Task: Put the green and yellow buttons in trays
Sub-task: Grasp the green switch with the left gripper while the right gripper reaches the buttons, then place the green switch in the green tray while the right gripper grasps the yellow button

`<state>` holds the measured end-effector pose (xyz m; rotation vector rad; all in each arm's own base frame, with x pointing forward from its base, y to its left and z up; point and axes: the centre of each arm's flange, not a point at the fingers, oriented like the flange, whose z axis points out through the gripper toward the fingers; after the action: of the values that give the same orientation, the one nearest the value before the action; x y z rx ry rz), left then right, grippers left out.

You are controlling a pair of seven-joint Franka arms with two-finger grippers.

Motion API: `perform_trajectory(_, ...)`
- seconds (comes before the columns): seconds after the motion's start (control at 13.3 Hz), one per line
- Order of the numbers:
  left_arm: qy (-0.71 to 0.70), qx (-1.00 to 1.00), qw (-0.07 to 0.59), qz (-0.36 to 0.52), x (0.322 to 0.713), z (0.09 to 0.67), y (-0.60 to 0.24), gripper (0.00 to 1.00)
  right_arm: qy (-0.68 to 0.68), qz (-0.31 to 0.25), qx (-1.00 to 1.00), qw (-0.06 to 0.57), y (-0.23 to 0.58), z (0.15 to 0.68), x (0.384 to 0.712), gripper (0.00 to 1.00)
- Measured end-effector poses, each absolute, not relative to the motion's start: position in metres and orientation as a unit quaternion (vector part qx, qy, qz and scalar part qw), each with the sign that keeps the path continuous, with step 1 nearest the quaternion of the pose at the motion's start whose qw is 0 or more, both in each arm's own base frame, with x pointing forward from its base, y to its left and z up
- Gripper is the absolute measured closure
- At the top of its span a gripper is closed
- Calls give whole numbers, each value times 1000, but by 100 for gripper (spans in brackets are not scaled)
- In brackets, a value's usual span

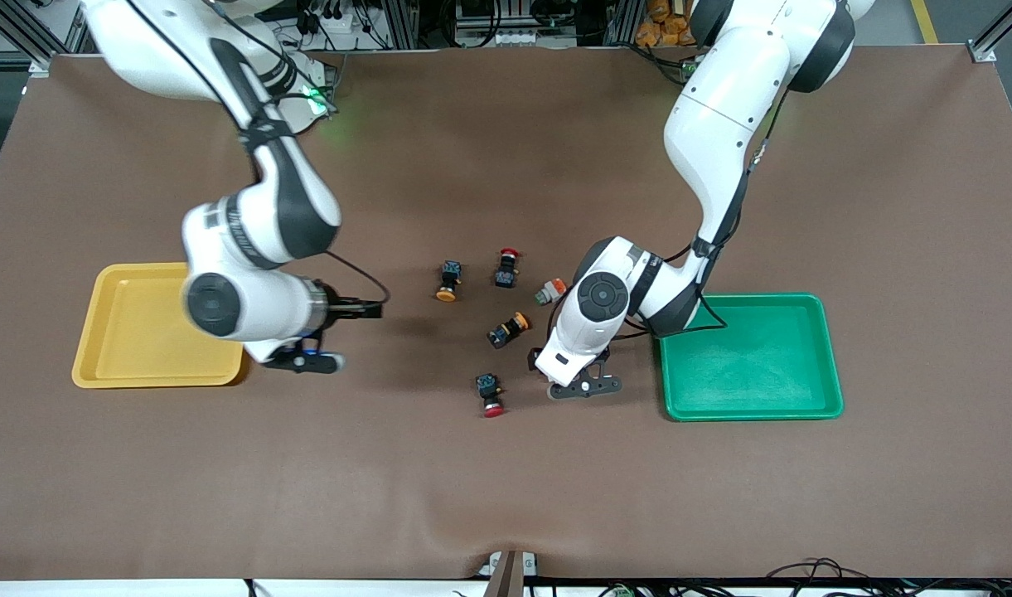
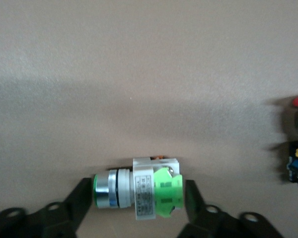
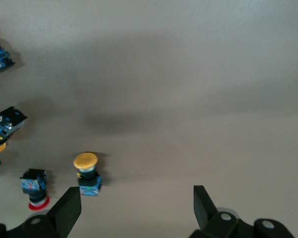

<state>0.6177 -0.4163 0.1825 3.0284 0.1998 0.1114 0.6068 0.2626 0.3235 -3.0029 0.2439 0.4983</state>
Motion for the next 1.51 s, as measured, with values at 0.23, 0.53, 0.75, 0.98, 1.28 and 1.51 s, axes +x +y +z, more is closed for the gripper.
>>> perform_trajectory(0.23,39,996,44,61,634,199,-405,34,130,180,-975,17,300,294,590,0)
perform_trajectory(0.53,32,999,11,42,674,280,-324,34,151,195,-969,26,326,244,579,0)
perform_trajectory(0.75,37,999,-23,-15,677,323,-238,34,153,181,-971,32,344,219,569,0)
perform_trajectory(0.98,57,995,-55,-55,666,295,-148,34,160,195,-967,36,360,202,557,0)
perform_trajectory(1.28,82,994,-54,-37,653,237,-85,34,154,213,-965,25,371,179,537,0)
perform_trajectory(1.51,104,992,-51,-40,650,216,-53,34,153,210,-965,24,374,175,533,16)
